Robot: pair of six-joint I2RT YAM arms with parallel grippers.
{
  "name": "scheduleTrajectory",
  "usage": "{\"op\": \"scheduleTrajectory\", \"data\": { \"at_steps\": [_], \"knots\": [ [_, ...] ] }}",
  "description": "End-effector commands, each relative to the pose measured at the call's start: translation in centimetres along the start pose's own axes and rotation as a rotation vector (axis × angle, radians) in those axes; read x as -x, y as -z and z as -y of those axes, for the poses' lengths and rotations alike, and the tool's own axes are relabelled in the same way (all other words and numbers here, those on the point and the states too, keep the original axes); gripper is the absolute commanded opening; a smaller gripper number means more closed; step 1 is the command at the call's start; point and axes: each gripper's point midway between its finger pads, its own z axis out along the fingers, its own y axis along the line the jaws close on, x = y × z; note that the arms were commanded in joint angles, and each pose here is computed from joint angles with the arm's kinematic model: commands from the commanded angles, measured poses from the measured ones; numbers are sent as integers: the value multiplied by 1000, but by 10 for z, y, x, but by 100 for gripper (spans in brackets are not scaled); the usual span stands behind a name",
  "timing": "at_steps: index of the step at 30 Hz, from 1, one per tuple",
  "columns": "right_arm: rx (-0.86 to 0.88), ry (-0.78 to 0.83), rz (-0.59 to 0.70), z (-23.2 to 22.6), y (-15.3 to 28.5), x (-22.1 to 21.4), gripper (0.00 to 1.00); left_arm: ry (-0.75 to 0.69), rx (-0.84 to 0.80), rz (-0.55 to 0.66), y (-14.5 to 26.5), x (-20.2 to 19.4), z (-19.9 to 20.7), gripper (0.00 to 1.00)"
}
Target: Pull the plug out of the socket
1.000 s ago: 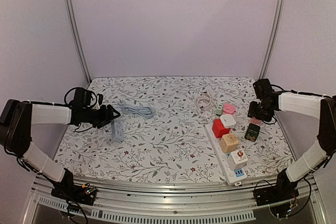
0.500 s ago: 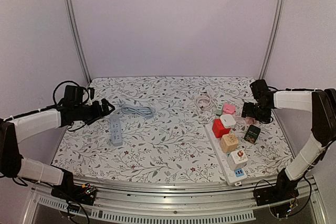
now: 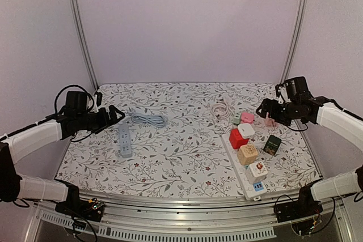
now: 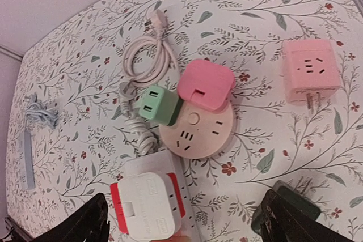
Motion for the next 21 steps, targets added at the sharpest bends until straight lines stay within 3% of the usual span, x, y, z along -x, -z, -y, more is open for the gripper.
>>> {"op": "scheduleTrajectory", "data": {
  "at_steps": [1,7,16,21],
  "knots": [
    [204,16,-152,-46,1,-45,89,-8,-24,-34,1,-9,10,100],
    [200,-37,-195,-43,-24,-65,78,-10,-42,-49,2,-17,17,100],
    [210,-25,-252,-51,-39,-77,70,-12,-51,-60,3,-25,20,100],
    [234,-26,-228,-61,-28,-73,55,-13,-46,-61,3,-25,19,100]
  ]
}}
